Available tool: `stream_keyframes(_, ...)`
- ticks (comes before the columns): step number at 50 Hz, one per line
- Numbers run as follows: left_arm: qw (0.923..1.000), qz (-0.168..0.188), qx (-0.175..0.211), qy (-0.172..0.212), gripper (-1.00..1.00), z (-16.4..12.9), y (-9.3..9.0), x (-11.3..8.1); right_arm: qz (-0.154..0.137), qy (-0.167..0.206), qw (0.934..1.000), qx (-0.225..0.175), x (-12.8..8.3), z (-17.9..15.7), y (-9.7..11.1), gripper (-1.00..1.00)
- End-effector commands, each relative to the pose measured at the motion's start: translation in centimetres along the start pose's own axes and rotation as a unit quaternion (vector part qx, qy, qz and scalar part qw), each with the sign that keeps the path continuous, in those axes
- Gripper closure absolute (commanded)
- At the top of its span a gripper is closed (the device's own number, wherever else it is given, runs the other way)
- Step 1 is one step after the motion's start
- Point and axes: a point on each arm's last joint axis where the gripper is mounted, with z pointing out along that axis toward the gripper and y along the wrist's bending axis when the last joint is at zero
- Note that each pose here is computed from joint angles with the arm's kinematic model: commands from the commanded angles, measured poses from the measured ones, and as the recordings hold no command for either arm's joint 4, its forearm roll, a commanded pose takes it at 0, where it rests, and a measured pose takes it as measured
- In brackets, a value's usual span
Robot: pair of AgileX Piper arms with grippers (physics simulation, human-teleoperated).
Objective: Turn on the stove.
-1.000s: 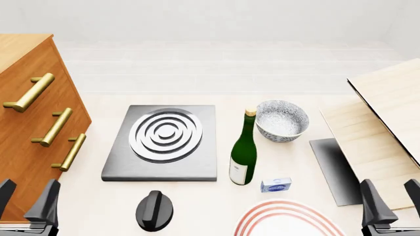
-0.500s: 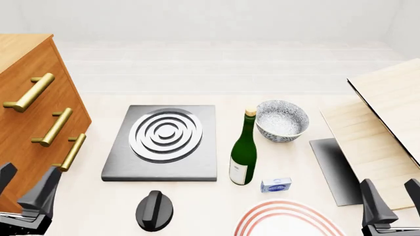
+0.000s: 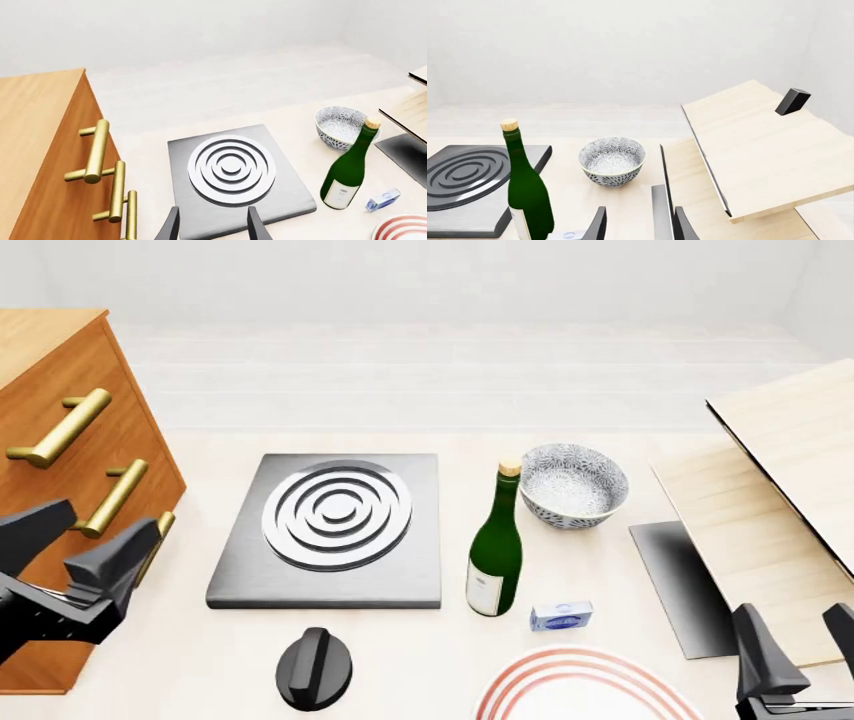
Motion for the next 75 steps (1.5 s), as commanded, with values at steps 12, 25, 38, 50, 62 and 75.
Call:
stream_keyframes(12,0.9944,0.012,0.052,0.092,-1.00,2.2,-1.2,-2.3,0.000,0.000,1.0000,0.000,0.0,0.0,0.0,-1.00)
stream_keyframes(25,0.9866,0.013,0.088,0.137,-1.00,3.5,-2.4,-2.8,0.000,0.000,1.0000,0.000,0.0,0.0,0.0,-1.00)
stream_keyframes(38,0.9783,0.009,0.126,0.164,-1.00,4.9,-4.0,-1.3,0.000,0.000,1.0000,0.001,0.0,0.1,0.0,-1.00)
stream_keyframes(50,0.9724,0.000,0.133,0.192,-1.00,6.5,-4.8,1.4,0.000,0.000,1.0000,0.001,-0.1,0.0,0.0,-1.00)
stream_keyframes(62,0.9653,0.006,0.135,0.224,-1.00,8.6,-5.6,5.4,0.000,0.000,1.0000,0.001,0.0,0.0,0.0,-1.00)
stream_keyframes(75,0.9638,-0.006,0.130,0.232,-1.00,9.3,-5.7,6.8,0.000,0.000,1.0000,0.001,0.0,0.0,0.0,-1.00)
